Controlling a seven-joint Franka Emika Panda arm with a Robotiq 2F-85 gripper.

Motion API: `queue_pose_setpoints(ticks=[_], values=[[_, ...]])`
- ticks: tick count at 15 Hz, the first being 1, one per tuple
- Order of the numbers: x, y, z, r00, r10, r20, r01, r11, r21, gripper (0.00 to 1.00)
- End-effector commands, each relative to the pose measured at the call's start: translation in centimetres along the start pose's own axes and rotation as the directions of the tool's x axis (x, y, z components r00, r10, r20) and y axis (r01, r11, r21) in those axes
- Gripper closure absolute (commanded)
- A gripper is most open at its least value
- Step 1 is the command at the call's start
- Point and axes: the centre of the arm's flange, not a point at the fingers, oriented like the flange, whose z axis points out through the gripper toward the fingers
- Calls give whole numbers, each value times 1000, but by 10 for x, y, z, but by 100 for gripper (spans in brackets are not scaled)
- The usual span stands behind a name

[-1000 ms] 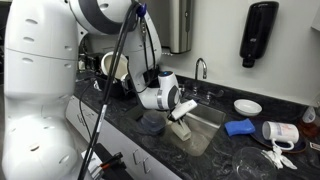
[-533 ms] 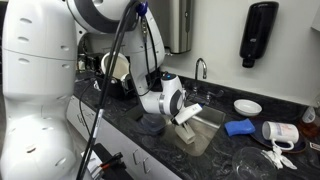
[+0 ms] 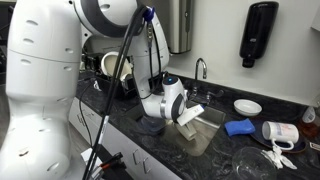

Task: Put the cup upright

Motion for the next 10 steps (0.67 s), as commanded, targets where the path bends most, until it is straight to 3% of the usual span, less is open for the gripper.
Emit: queue_pose_setpoints(ticks=[1, 5, 10], values=[[4, 17, -10, 999, -15, -42, 16, 1000, 10, 96], [16, 15, -22, 998, -8, -64, 14, 996, 88, 96], [-7, 3, -15, 990, 57, -126, -47, 996, 82, 96]])
